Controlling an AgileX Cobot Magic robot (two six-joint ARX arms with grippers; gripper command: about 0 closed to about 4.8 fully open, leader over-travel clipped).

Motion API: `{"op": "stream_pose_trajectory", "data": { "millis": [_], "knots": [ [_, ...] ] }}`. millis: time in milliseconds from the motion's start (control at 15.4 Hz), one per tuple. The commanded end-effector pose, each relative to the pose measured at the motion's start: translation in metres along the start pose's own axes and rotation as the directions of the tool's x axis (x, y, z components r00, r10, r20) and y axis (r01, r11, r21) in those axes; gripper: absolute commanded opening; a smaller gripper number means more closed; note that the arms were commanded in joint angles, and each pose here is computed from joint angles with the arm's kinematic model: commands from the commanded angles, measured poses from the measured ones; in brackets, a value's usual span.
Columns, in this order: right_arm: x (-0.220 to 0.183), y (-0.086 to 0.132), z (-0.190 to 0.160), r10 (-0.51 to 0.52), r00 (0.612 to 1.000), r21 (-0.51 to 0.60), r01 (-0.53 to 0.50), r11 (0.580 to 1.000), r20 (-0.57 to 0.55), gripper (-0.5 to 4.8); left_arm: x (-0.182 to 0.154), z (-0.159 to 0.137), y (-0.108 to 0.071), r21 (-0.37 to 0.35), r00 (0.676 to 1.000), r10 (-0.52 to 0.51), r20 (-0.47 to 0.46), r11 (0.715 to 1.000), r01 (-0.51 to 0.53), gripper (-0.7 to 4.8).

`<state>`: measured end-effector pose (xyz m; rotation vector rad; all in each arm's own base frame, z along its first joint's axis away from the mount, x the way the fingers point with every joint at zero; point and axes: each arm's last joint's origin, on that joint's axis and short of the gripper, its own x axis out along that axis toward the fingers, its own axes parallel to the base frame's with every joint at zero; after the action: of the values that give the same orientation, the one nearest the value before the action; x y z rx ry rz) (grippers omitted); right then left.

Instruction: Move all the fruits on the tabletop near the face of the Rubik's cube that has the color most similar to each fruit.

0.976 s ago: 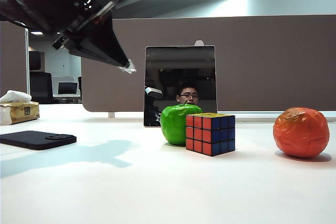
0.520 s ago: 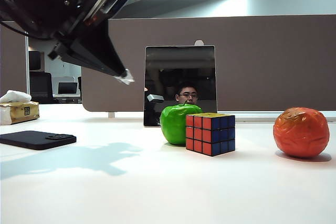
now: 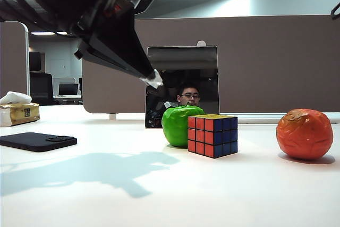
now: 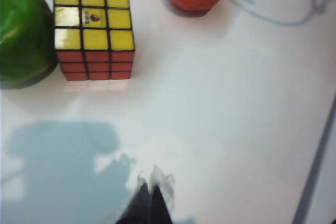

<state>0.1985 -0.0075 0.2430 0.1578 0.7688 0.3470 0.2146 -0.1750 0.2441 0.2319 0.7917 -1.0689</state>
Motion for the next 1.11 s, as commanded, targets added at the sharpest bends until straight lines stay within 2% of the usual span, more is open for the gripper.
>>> {"op": "stream_pose_trajectory", "data": {
  "millis": [65, 651, 846, 1106],
  "knots": [
    [0.004, -0.001, 0.0, 0.008, 1.0, -0.008, -0.008, 1.0, -0.02, -0.01, 0.0, 0.001, -0.002, 0.019, 0.999, 0.036, 0.0, 0.999, -0.036, -0.05],
    [0.039, 0.005, -0.004, 0.077, 0.987, -0.02, -0.08, 0.997, -0.141, -0.01, 0.0, 0.001, -0.002, 0.015, 0.999, 0.038, -0.001, 0.999, -0.038, -0.05],
    [0.044, 0.004, -0.003, 0.076, 0.988, -0.028, -0.081, 0.996, -0.136, -0.01, 0.0, 0.001, -0.002, 0.011, 0.999, 0.037, -0.005, 0.999, -0.037, -0.05],
    [0.052, -0.001, 0.006, 0.0, 0.998, -0.069, -0.004, 0.998, -0.062, -0.01, 0.0, 0.001, -0.002, 0.005, 0.999, 0.037, -0.005, 0.999, -0.037, -0.05]
  ]
}}
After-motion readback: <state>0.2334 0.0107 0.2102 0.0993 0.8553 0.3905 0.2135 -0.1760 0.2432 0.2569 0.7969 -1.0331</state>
